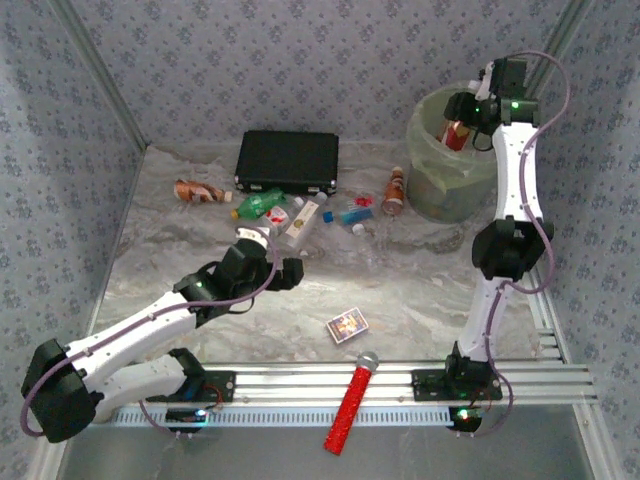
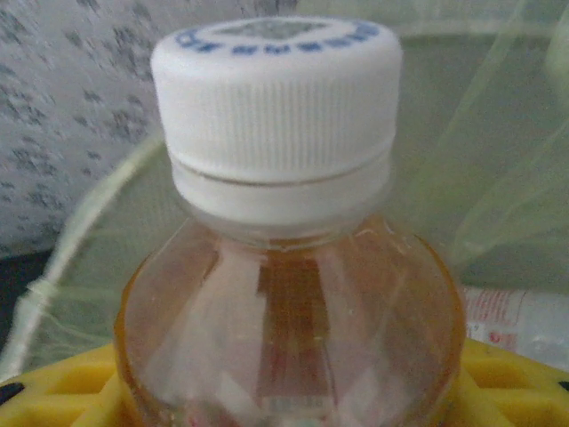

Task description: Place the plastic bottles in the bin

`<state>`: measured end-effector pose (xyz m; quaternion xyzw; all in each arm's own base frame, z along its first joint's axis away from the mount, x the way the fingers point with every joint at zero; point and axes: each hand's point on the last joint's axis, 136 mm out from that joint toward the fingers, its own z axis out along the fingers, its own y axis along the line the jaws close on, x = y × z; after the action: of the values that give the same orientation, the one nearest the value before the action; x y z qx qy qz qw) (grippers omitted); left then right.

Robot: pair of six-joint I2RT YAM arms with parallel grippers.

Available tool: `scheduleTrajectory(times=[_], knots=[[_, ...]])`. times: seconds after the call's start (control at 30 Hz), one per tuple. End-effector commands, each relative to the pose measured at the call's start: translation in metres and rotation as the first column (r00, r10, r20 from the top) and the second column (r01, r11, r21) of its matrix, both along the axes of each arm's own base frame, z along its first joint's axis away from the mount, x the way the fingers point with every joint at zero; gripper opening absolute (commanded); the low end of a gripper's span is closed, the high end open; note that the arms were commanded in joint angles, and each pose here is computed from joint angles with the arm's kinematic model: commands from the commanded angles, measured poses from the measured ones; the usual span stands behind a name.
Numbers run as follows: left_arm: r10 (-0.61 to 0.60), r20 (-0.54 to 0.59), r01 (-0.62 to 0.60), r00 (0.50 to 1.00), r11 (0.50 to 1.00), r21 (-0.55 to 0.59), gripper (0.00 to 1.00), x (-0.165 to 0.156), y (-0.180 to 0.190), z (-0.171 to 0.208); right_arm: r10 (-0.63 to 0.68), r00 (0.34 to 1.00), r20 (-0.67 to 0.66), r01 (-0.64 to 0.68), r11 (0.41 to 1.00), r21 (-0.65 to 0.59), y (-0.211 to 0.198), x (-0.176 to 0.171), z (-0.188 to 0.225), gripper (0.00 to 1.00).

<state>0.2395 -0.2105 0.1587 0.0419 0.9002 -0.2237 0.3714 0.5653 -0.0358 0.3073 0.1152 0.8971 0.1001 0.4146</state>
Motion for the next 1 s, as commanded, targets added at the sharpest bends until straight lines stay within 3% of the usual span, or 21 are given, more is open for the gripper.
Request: scheduleTrajectory(times=[0.0,0.23,0.4,0.67,0.97], knots=[[0.056,-0.020,-0.056,0.998,0.998,0.009,1.00,0.000,0.013,-0.005,0.032,0.996,-0.084,-0.028,0.998,0.048,0.009,-0.009,-0.018,0.62],[0.056,-0.044,-0.056,0.997,0.998,0.016,1.00,-0.002,0.015,-0.012,0.066,0.971,-0.230,-0.042,0.993,0.107,0.015,-0.016,-0.073,0.66],[0.056,-0.046,-0.055,0.997,0.998,0.015,1.00,-0.002,0.015,-0.011,0.077,0.962,-0.261,-0.038,0.988,0.152,0.019,-0.017,-0.086,0.74],[0.047,-0.051,-0.046,0.998,0.999,0.021,1.00,-0.001,0.013,-0.012,0.060,0.982,-0.180,-0.034,0.989,0.146,0.013,-0.022,-0.040,0.87],[0.028,-0.067,-0.025,0.997,0.999,0.043,1.00,0.001,0.009,-0.016,-0.004,0.996,-0.088,0.003,1.000,-0.017,-0.011,-0.051,0.025,1.00]])
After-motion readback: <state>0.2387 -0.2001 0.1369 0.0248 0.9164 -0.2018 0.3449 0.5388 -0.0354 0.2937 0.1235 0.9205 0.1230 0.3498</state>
